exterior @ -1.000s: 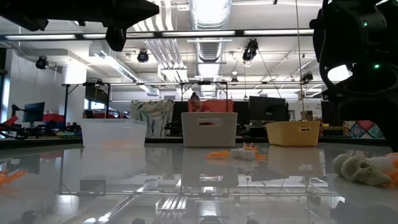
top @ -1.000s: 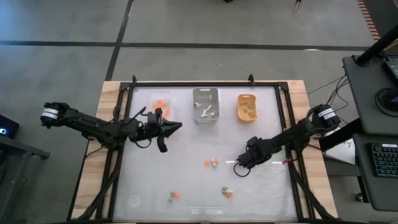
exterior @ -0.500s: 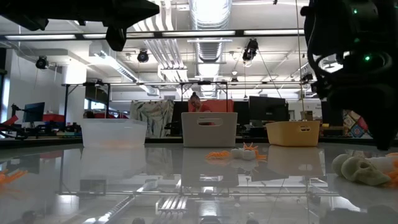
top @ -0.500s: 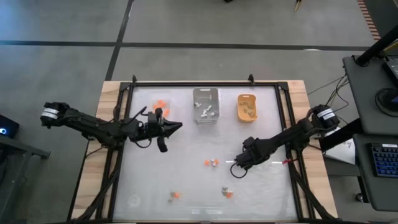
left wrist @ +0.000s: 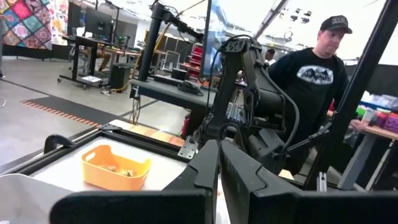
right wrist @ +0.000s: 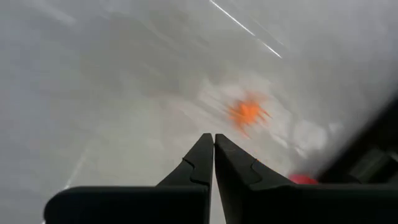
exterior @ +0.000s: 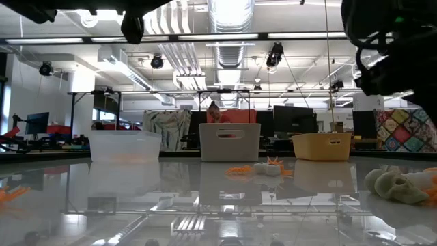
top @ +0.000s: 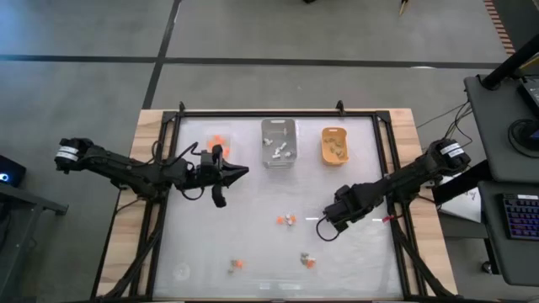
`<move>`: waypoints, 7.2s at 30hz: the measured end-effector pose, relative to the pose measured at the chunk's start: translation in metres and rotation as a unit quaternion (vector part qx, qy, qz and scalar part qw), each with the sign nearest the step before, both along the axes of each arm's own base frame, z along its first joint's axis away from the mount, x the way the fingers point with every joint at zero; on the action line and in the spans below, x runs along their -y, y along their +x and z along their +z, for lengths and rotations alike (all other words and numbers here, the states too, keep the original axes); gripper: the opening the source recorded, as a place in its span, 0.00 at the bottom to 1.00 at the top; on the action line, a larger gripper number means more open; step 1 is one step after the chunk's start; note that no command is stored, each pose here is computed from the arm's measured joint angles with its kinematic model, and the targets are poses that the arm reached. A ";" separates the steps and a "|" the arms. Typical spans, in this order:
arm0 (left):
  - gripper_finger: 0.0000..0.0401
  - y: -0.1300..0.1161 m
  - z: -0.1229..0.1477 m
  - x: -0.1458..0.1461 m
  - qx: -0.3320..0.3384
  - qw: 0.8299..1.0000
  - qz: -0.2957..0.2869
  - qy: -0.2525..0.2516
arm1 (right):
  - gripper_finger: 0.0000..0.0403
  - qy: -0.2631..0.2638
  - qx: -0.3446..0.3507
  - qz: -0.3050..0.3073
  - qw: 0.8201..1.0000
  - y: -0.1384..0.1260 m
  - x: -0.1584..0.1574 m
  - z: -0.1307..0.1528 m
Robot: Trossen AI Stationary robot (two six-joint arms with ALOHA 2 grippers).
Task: Sort Halloween decoration
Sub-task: Put the orange spider toy into the transparent white bin
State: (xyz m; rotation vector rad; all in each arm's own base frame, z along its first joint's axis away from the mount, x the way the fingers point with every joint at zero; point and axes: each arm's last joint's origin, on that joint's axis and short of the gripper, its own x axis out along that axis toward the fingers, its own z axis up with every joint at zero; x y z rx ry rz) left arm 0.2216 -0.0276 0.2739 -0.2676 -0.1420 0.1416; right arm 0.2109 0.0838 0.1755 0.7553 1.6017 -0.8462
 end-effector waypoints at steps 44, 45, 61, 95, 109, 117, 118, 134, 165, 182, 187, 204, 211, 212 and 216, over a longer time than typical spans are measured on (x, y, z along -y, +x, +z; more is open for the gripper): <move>0.00 0.001 -0.002 0.000 -0.020 1.000 0.001 0.011 | 0.03 -0.034 -0.068 0.038 0.996 0.003 0.006 -0.042; 0.00 0.001 -0.002 0.000 -0.020 1.000 0.001 0.011 | 0.03 -0.035 -0.068 0.038 0.996 0.003 0.006 -0.042; 0.00 0.002 -0.002 0.000 -0.020 1.000 0.001 0.010 | 0.02 -0.074 0.023 0.067 0.995 0.008 0.009 -0.020; 0.00 0.011 -0.023 0.005 -0.092 0.995 -0.017 0.025 | 0.02 -0.174 0.476 0.121 0.853 0.022 0.033 0.029; 0.00 0.034 -0.042 0.009 -0.074 0.997 -0.018 0.023 | 0.02 -0.268 0.491 0.396 0.729 0.002 0.027 -0.044; 0.00 0.033 -0.038 0.009 -0.059 0.998 -0.014 0.020 | 0.08 -0.279 0.476 0.371 0.747 -0.008 0.033 -0.058; 0.00 0.033 -0.037 0.009 -0.055 0.998 -0.013 0.020 | 0.10 -0.277 0.475 0.370 0.749 -0.008 0.033 -0.058; 0.00 0.033 -0.033 0.009 -0.037 0.999 -0.012 0.017 | 0.56 -0.265 0.415 0.382 0.782 0.022 0.025 -0.089; 0.00 0.035 -0.039 0.009 -0.054 0.998 -0.013 0.027 | 0.03 -0.267 0.434 0.361 0.781 0.028 0.025 -0.076; 0.30 0.062 -0.075 0.025 -0.036 0.989 -0.090 0.111 | 0.02 -0.243 0.715 0.341 0.560 0.078 0.016 0.030; 0.34 0.067 -0.083 0.029 -0.009 0.987 -0.100 0.124 | 0.02 -0.254 0.724 0.345 0.540 0.094 0.013 0.043; 0.29 0.068 -0.082 0.033 0.033 0.982 -0.138 0.127 | 0.02 -0.260 0.720 0.339 0.547 0.106 0.018 0.045; 0.20 0.071 -0.078 0.034 0.039 0.983 -0.129 0.123 | 0.02 -0.263 0.719 0.342 0.545 0.106 0.019 0.045; 0.19 0.071 -0.078 0.034 0.039 0.983 -0.129 0.122 | 0.02 -0.262 0.718 0.342 0.546 0.106 0.019 0.045; 0.10 0.071 -0.078 0.033 0.039 0.984 -0.127 0.122 | 0.02 -0.261 0.716 0.344 0.549 0.106 0.018 0.044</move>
